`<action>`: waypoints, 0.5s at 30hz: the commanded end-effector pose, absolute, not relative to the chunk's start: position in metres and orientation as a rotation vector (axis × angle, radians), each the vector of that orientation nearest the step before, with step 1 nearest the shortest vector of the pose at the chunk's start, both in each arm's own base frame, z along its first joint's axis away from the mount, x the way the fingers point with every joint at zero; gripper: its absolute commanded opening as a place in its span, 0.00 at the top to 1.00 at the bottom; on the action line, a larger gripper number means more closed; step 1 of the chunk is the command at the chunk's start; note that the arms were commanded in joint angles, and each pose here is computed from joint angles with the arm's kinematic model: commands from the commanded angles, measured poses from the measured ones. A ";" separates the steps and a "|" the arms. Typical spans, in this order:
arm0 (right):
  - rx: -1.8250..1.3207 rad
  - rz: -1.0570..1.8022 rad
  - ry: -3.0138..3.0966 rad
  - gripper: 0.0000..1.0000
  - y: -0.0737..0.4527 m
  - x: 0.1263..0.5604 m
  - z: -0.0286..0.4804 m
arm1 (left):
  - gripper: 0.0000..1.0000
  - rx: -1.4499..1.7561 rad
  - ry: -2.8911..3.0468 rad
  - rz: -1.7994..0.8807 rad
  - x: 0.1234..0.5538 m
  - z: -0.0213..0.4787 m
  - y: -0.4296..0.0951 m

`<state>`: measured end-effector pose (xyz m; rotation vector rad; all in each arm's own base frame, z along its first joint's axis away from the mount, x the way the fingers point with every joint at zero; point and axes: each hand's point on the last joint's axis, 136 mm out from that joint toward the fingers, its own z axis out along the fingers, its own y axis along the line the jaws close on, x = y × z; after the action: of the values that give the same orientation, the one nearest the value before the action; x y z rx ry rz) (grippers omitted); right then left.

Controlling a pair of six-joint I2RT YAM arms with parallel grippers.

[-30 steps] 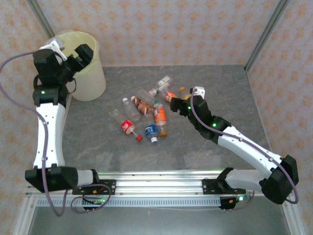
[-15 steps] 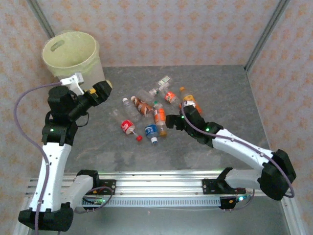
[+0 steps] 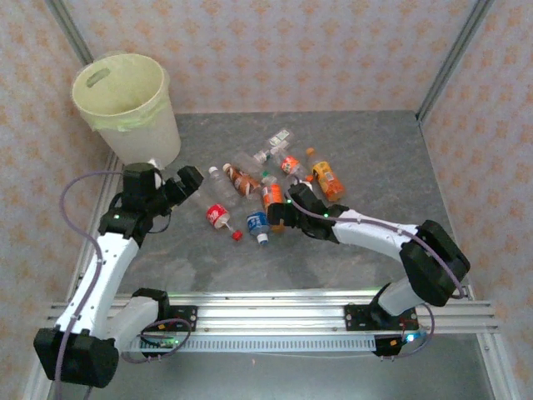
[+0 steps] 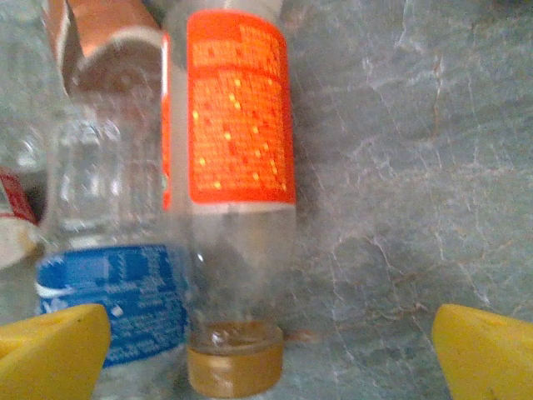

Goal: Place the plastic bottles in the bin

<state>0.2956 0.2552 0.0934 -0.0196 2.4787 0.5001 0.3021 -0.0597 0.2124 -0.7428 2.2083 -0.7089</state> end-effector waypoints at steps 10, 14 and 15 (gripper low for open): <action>0.098 0.472 2.338 0.01 0.241 0.310 0.132 | 0.02 -1.038 2.298 -0.368 0.332 0.120 -0.029; 0.107 0.453 2.325 0.01 0.234 0.308 0.135 | 0.06 -1.065 2.306 -0.368 0.350 0.105 -0.031; 0.109 0.449 2.325 0.01 0.233 0.307 0.135 | 0.06 -1.072 2.308 -0.360 0.352 0.102 -0.031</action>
<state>0.3088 0.2444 0.1322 0.0805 2.3427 0.4981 0.3336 -0.0362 0.0935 -1.0517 2.3962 -0.3759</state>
